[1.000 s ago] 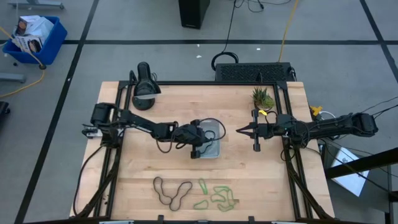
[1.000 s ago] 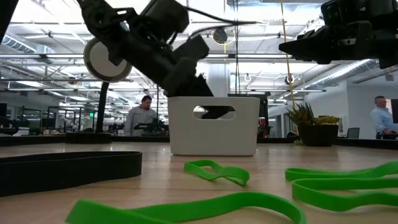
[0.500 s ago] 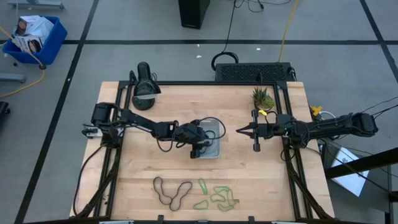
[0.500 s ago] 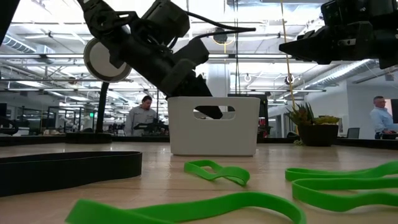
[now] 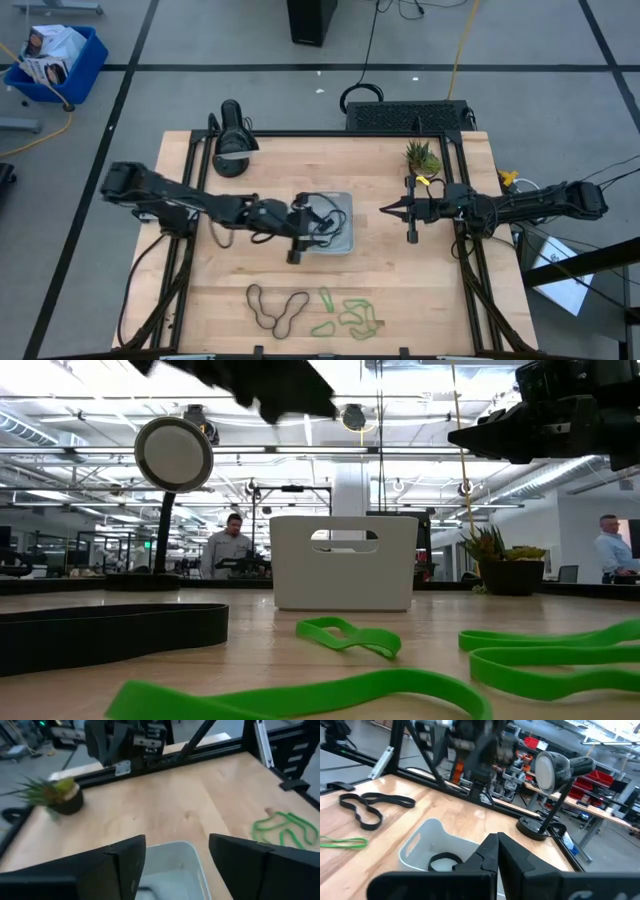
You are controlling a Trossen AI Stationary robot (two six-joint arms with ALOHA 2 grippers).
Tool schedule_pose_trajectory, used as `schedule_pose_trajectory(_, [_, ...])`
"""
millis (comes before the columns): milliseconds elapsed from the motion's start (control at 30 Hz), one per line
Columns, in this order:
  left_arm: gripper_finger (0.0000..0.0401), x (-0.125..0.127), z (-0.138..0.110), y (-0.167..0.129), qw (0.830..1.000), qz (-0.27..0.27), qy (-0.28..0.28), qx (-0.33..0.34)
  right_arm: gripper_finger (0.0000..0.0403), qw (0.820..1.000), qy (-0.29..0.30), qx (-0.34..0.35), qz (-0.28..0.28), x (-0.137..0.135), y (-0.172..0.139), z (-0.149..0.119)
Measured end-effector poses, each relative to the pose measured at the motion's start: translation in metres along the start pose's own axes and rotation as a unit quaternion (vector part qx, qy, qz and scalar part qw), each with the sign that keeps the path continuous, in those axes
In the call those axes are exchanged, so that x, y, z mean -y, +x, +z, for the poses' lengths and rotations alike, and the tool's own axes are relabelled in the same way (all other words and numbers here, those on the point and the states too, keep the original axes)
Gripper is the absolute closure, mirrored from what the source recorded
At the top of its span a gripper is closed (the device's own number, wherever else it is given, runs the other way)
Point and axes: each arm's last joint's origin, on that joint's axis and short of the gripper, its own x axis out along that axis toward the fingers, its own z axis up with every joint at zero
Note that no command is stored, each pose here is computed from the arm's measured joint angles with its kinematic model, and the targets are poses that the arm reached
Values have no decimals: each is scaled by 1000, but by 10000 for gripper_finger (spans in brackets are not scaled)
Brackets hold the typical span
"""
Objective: Pick and place rubber bands into bin
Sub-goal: Put the green rubber band into the gray bin
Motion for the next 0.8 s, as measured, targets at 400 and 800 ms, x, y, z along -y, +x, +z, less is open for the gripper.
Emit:
schedule_pose_trajectory(400, [387, 37, -9, -46, 990, 5, 33, -135, 403, 1000, 9, 0, -1, 0, 0, 0])
schedule_pose_trajectory(800, [397, 79, -38, -40, 984, -14, 55, -167, 403, 1000, 14, 2, -2, 0, 0, 0])
